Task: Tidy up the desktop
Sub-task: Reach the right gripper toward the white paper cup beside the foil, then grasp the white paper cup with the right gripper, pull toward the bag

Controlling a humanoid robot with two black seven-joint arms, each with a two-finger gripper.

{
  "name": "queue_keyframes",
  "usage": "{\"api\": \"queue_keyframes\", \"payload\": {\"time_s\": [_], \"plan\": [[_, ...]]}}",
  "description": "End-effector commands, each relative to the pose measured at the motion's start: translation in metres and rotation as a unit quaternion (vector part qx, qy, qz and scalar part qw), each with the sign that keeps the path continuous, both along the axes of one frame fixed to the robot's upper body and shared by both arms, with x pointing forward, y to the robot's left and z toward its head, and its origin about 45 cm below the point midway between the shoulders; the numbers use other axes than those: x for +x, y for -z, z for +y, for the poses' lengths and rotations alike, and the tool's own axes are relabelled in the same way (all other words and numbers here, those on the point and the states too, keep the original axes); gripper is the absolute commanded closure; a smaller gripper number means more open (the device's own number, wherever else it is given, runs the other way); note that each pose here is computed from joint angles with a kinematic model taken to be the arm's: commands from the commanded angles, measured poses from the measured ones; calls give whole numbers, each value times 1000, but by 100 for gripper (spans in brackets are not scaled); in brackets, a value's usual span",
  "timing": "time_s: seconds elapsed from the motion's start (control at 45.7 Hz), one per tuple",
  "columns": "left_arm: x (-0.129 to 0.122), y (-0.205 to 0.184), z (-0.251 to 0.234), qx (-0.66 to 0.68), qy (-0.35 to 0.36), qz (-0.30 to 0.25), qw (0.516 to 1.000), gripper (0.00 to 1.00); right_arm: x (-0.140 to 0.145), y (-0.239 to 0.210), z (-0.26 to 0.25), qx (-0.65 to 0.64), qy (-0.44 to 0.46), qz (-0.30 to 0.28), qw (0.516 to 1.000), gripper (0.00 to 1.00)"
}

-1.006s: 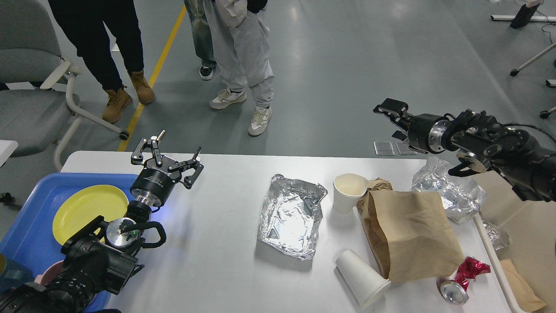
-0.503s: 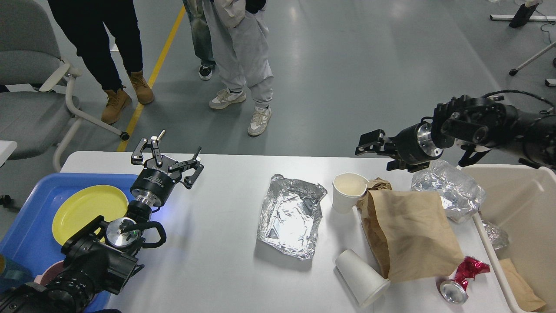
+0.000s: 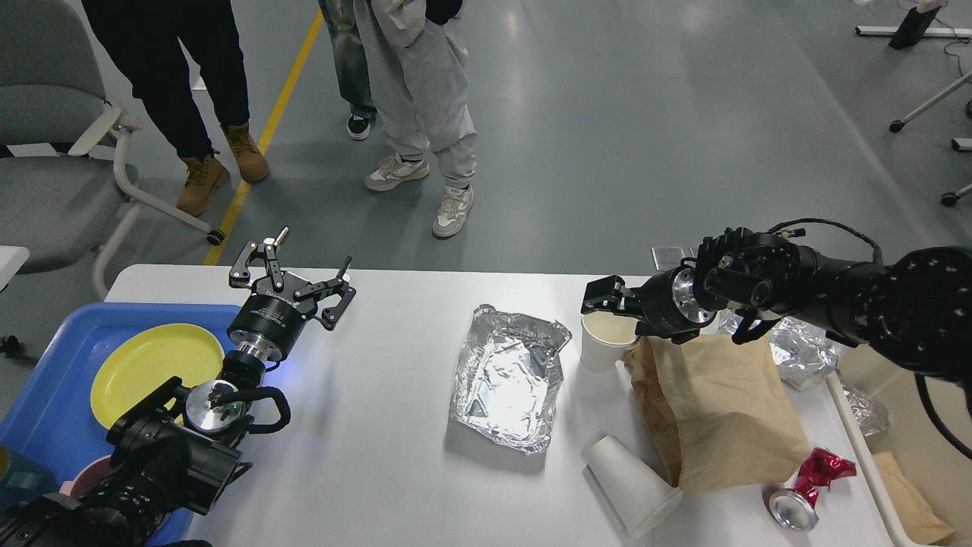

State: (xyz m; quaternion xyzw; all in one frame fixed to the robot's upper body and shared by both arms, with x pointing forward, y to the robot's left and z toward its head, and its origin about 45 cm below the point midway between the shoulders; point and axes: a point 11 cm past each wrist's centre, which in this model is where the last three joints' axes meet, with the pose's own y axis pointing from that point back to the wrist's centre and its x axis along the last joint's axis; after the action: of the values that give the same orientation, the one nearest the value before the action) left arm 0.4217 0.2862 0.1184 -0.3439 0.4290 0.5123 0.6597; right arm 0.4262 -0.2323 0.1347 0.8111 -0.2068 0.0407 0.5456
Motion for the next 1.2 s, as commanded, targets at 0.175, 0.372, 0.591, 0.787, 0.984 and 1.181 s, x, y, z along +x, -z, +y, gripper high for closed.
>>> {"api": "queue_keyframes", "payload": {"time_s": [0.175,0.372,0.591,0.787,0.984,1.181], "plan": [[0,0,0,0,0,0,1000,4,0,0,-6,-6,4,-2,1000,19],[0,0,0,0,0,0,1000,4,3,-3,-7,-6,4,-4,1000,17],[0,0,0,0,0,0,1000,4,6,-11,-6,-3,2,-3,1000,11],[0,0,0,0,0,0,1000,4,7,-15,-10,-6,0,2,1000,11],[0,0,0,0,1,0,1000,4,4,-11,-18,-8,8,4,1000,11],[0,0,0,0,0,0,1000,4,-3,2,-21,-8,14,11,1000,13]]}}
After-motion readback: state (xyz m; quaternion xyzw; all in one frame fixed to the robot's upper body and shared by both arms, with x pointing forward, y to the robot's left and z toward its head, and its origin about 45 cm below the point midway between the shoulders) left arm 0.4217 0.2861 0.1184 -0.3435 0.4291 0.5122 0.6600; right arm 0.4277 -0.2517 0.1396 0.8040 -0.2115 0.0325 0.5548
